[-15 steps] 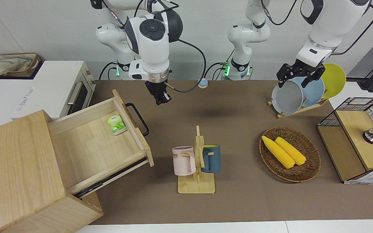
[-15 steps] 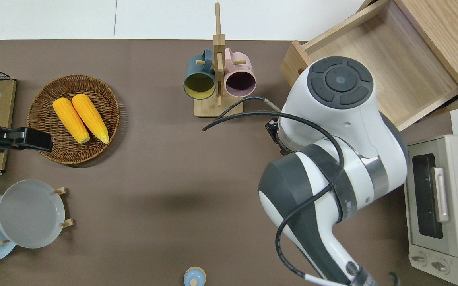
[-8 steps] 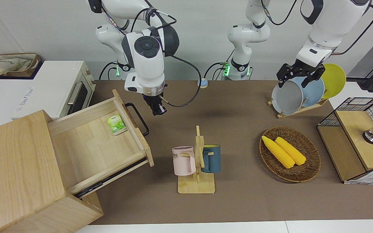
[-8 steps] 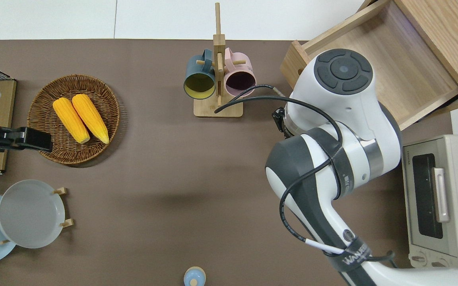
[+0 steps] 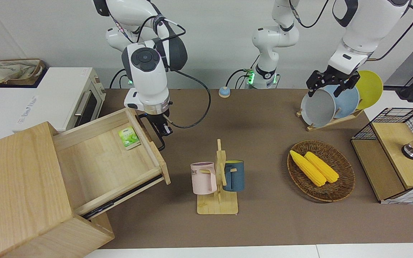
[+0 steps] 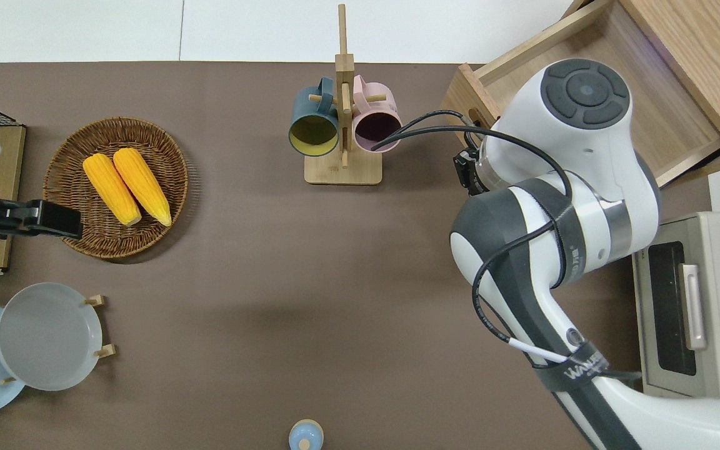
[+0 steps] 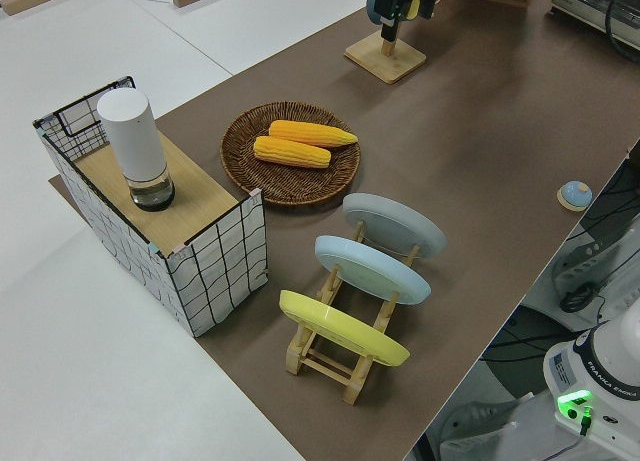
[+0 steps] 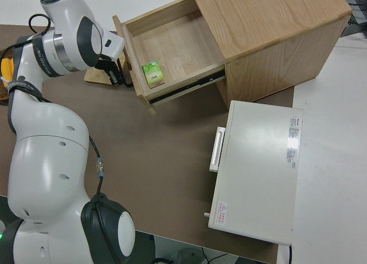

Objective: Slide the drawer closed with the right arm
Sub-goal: 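Push the open wooden drawer away from the robot with the right arm, then continue pushing the drawer fully shut with the right gripper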

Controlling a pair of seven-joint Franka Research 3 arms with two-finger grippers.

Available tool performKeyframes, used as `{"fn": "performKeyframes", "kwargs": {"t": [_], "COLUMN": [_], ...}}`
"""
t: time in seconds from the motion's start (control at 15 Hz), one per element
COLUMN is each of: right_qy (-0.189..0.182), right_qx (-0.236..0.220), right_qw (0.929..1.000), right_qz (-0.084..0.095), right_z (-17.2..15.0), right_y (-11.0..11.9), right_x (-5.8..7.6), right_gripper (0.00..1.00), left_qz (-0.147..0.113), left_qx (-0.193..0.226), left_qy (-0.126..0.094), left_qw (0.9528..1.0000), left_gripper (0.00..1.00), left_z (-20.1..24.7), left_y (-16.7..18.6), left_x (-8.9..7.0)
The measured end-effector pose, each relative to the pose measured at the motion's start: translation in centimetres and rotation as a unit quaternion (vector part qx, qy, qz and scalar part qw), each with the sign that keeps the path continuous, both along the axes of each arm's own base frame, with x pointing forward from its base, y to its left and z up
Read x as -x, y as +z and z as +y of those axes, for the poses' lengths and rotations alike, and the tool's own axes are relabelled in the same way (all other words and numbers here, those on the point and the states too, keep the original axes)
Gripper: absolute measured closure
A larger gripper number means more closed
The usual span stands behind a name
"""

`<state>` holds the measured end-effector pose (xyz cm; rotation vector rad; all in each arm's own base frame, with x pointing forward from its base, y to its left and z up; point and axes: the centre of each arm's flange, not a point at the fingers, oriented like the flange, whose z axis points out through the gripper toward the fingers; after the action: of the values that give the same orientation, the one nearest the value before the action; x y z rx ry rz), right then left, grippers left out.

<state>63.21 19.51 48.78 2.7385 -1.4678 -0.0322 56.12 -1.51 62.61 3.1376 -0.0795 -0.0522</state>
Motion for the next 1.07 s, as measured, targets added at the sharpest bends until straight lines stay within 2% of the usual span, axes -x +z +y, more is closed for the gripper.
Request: {"fn": "performKeyframes", "kwargs": {"t": [0.2, 0.47, 0.73, 1.07], "right_qy": [-0.011, -0.006, 0.033, 0.044], "right_qx": [-0.002, -0.004, -0.003, -0.004], "right_qw": [0.9999, 0.9998, 0.9992, 0.9977], "right_qz": [-0.007, -0.016, -0.023, -0.052], "right_z": [-1.6, -3.9, -7.8, -12.0], "right_y": [-0.4, -1.4, -2.0, -1.3], "right_x": [-0.9, -2.2, -3.5, -4.7], "right_gripper": [0.99, 0.99, 0.99, 0.99], "left_qz": [0.0, 0.0, 0.0, 0.0], "left_qx": [0.0, 0.0, 0.0, 0.0], "left_qy": [0.0, 0.0, 0.0, 0.0], "left_qw": [1.0, 1.0, 1.0, 1.0], "left_gripper": [0.0, 0.0, 0.0, 0.0], "left_z": [0.0, 0.0, 0.0, 0.0], "left_y": [0.0, 0.0, 0.0, 0.0], "left_x": [0.0, 0.0, 0.0, 0.0]}}
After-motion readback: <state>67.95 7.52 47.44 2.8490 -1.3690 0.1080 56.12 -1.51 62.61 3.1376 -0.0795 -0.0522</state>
